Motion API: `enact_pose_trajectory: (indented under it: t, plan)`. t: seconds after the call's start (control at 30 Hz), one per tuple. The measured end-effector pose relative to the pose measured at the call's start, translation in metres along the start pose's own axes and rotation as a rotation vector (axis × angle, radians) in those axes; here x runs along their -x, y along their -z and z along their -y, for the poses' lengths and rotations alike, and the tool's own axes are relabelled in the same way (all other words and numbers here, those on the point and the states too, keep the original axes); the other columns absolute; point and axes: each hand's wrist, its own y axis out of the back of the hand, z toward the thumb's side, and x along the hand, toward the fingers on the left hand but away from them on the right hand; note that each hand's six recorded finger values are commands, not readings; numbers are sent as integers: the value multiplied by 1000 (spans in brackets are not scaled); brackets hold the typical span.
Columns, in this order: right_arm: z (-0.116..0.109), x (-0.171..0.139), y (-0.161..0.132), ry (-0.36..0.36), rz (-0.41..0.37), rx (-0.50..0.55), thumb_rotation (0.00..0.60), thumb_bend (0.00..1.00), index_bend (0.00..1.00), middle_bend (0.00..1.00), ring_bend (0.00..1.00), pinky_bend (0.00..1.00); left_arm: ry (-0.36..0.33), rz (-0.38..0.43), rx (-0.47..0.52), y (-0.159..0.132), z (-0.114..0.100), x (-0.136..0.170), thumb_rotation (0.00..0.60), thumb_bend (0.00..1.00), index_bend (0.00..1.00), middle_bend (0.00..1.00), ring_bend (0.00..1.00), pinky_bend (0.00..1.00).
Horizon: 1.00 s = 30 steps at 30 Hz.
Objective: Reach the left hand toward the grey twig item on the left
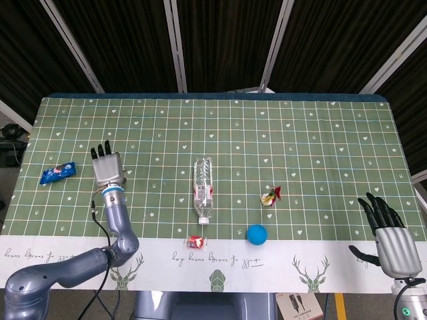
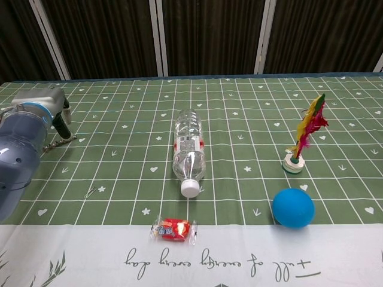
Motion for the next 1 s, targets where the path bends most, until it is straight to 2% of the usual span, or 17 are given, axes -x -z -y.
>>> enact_pose_trajectory:
  t: [0.67, 1.0]
  plan:
    - [-1, 0, 0, -2, 5, 10, 600, 0, 89, 0, 0, 160, 38, -22, -10, 4, 14, -9, 600, 237, 449, 0, 0, 0]
    - [-1, 0, 1, -4, 9, 14, 600, 1, 89, 0, 0, 160, 49, -22, -2, 3, 17, -12, 600, 321, 469, 0, 0, 0]
